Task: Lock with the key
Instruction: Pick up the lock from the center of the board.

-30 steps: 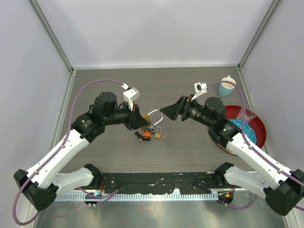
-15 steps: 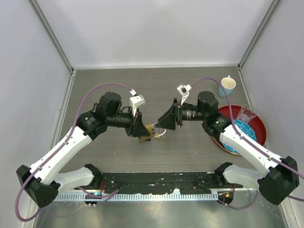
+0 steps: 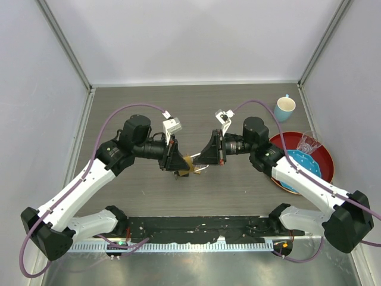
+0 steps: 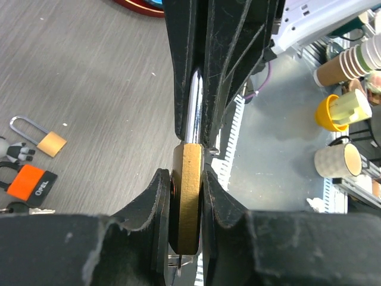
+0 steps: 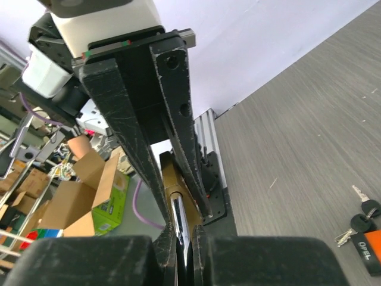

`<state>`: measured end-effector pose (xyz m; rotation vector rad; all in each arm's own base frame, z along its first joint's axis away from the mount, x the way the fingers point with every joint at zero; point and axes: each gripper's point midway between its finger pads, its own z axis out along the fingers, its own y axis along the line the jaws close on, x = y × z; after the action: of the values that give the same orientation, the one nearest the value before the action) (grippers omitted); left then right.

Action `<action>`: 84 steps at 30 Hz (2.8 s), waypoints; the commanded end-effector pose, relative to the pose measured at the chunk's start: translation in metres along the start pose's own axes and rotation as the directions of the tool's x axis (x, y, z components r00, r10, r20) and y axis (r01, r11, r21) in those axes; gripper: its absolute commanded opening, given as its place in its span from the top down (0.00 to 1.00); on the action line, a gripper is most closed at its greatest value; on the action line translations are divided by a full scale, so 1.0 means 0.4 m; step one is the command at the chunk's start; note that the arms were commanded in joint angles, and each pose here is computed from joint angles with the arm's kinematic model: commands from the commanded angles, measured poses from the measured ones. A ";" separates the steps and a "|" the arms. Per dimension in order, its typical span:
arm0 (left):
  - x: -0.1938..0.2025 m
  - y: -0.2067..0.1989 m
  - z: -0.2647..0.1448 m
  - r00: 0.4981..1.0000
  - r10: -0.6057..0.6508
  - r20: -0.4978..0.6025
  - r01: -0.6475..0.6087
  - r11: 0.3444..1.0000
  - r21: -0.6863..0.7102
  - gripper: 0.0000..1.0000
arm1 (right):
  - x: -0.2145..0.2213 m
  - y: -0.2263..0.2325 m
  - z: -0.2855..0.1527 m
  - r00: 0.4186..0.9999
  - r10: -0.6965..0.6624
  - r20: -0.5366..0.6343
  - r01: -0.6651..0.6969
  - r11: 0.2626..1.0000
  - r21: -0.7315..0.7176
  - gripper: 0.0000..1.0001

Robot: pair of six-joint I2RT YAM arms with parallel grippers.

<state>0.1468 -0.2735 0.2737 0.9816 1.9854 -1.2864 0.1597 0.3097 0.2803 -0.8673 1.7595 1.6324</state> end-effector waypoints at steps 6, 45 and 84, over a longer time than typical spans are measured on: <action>-0.090 -0.019 -0.015 0.978 0.095 0.183 -0.095 0.995 -0.009 0.87 | -0.063 0.017 -0.010 0.980 -0.039 0.193 0.033 0.999 0.033 0.98; -0.198 -0.062 -0.021 0.788 0.244 0.566 -0.328 0.943 0.050 0.35 | -0.201 0.206 -0.146 0.816 0.095 0.570 -0.038 0.993 -0.110 0.99; -0.162 -0.059 0.022 0.814 0.220 0.537 -0.348 0.926 0.149 0.76 | -0.208 0.218 -0.146 0.822 0.092 0.562 -0.030 0.993 -0.118 0.98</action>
<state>0.1697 -0.3039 0.3210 0.8509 1.3132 -1.4267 0.1566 0.2722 0.3435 -0.2448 1.5478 1.7623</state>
